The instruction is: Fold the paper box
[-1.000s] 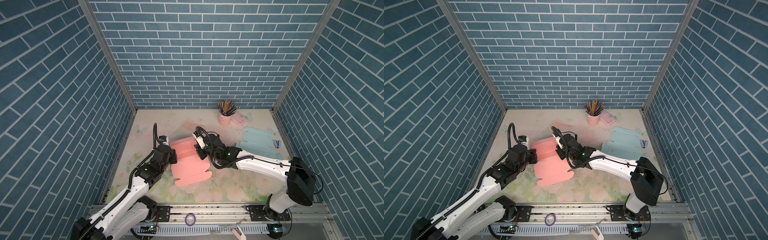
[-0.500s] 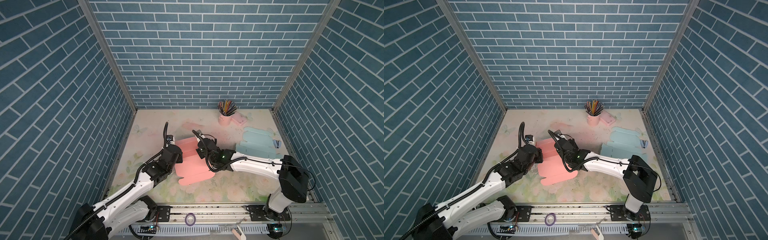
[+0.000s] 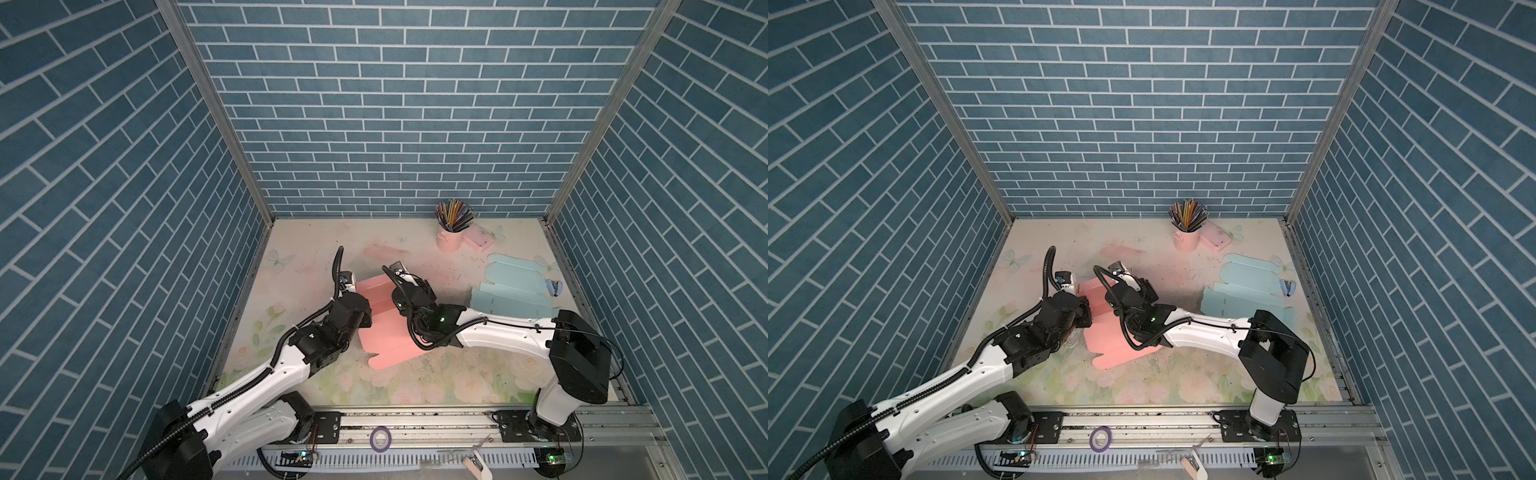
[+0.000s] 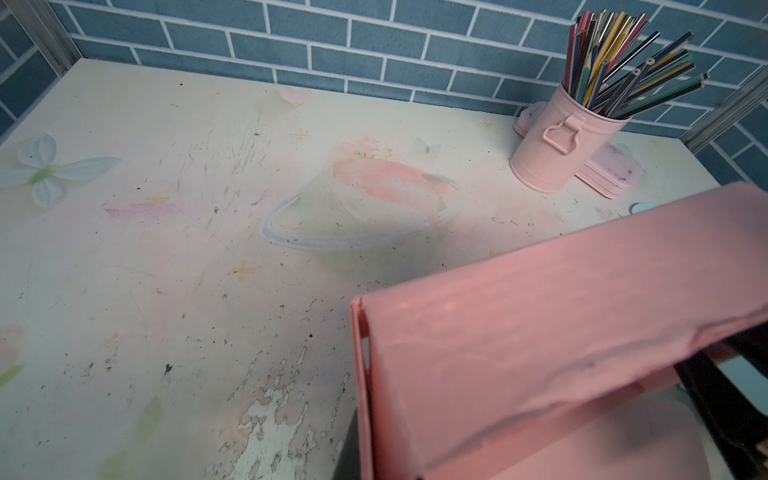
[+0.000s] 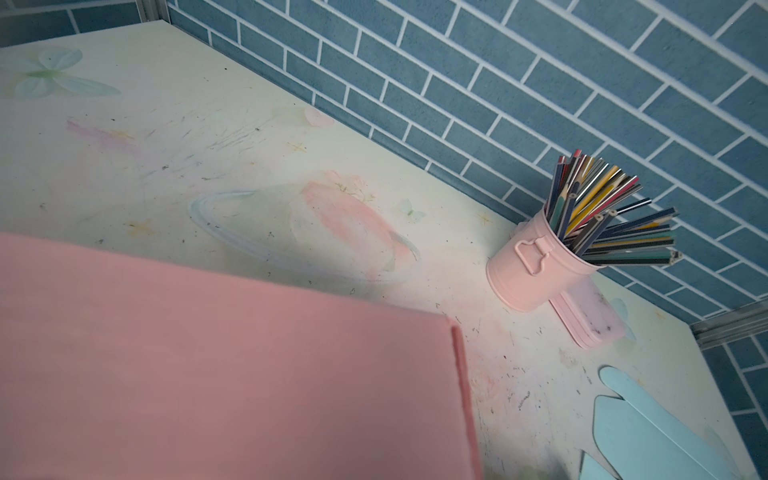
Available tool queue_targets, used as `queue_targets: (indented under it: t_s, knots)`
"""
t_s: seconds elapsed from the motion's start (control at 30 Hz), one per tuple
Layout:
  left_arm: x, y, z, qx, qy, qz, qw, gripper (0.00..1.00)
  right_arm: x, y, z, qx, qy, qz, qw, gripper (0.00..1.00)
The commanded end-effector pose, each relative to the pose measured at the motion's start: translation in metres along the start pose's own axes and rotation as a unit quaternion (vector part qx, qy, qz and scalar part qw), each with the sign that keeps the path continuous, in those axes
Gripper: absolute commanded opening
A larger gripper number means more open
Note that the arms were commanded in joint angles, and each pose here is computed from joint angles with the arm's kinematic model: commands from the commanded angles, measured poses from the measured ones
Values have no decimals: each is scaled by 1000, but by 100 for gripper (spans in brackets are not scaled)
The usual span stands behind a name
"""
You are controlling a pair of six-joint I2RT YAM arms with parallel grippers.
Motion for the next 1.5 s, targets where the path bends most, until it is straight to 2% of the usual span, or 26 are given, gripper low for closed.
queue_targets:
  t_s: [0.0, 0.13, 0.27, 0.37, 0.63, 0.77, 0.93, 1.07, 1.3, 1.47]
  knots:
    - [-27, -12, -17, -22, -31, 61, 997, 0, 0, 7, 8, 2, -23, 24, 999, 13]
    - [-30, -13, -15, -21, -35, 69, 997, 0, 3, 11, 9, 1, -31, 27, 999, 8]
    - [-29, -14, -14, -24, -41, 72, 996, 0, 3, 9, 10, -6, -31, 23, 999, 21]
    - [-28, -14, -14, -26, -43, 71, 996, 0, -2, 5, 13, -9, -28, 28, 999, 24]
    - [-29, -11, -11, -21, -44, 74, 996, 0, -6, 5, 16, -10, -32, 44, 998, 12]
    - [-28, -11, -11, -24, -46, 72, 996, 0, -6, 7, 15, -13, -36, 48, 998, 12]
    - [-25, -13, -12, -29, -48, 70, 996, 0, -9, 4, 17, -18, -32, 51, 998, 25]
    - [-26, -12, -11, -27, -49, 69, 996, 0, -10, 4, 22, -20, -27, 54, 998, 32]
    - [-28, -9, -10, -25, -49, 72, 996, 0, -11, 4, 21, -25, -22, 60, 998, 20]
    - [-27, -9, -8, -24, -49, 71, 996, 0, -11, 5, 20, -28, -18, 63, 997, 15]
Point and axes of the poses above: each gripper's point midway between its finger pads, its own y axis out along the fingers, its own x axis along the line the jaws close on, z = x × y, the point moved 2 cm from there along -y, back along the fingers, and after that the axes turned 6 degrees about -y, right-handed, at the moved point
